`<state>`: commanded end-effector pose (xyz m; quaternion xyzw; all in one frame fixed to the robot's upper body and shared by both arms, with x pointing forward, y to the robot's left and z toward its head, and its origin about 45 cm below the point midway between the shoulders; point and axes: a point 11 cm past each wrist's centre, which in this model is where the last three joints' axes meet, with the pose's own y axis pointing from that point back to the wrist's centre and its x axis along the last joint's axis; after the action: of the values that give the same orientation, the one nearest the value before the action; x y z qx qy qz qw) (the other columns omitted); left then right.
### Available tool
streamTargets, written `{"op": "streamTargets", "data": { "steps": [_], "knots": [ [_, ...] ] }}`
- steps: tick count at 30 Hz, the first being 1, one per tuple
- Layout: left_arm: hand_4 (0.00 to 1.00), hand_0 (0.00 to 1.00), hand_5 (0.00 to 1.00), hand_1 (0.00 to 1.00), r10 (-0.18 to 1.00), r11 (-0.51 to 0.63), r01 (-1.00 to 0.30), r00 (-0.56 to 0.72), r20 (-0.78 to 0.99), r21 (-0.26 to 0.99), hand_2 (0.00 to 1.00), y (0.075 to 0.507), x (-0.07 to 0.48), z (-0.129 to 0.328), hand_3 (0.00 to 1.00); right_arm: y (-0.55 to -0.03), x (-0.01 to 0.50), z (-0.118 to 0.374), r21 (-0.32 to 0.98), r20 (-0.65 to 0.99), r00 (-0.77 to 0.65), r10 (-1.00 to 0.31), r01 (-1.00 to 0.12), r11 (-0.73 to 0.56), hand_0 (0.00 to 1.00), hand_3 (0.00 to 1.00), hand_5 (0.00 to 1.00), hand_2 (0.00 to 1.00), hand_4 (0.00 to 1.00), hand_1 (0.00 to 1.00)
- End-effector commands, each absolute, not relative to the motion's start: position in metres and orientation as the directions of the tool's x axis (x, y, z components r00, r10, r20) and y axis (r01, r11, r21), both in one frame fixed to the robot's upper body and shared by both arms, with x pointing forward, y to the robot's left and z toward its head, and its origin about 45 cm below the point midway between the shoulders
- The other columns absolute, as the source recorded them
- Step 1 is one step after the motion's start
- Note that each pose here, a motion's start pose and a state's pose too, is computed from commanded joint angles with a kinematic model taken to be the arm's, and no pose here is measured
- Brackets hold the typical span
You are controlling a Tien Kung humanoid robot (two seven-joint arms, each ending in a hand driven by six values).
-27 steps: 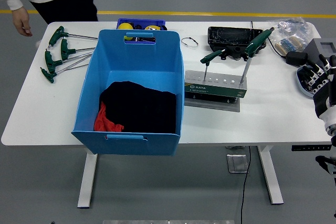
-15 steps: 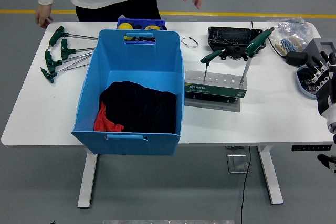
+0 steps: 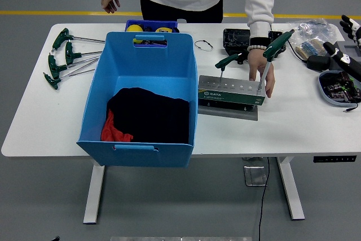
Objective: Lift tool from toolbox,place it in box,lift tool from toolbox,place it in box
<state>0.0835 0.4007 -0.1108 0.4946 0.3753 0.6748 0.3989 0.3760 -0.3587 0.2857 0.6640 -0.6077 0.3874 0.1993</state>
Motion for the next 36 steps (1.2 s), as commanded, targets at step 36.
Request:
{"op": "streamTargets", "data": {
  "steps": [36],
  "knots": [
    [0.713,0.759,0.649,0.811,0.911,-0.404,-0.181,-0.173,0.375,0.897,0.817,0.402,0.093,-0.109,0.716,-0.276,0.45,0.29,-0.043,0.999,-0.019,-0.048,-0.827,-0.56,0.977,0.893,0.556,0.899,0.998,0.888]
  ]
}}
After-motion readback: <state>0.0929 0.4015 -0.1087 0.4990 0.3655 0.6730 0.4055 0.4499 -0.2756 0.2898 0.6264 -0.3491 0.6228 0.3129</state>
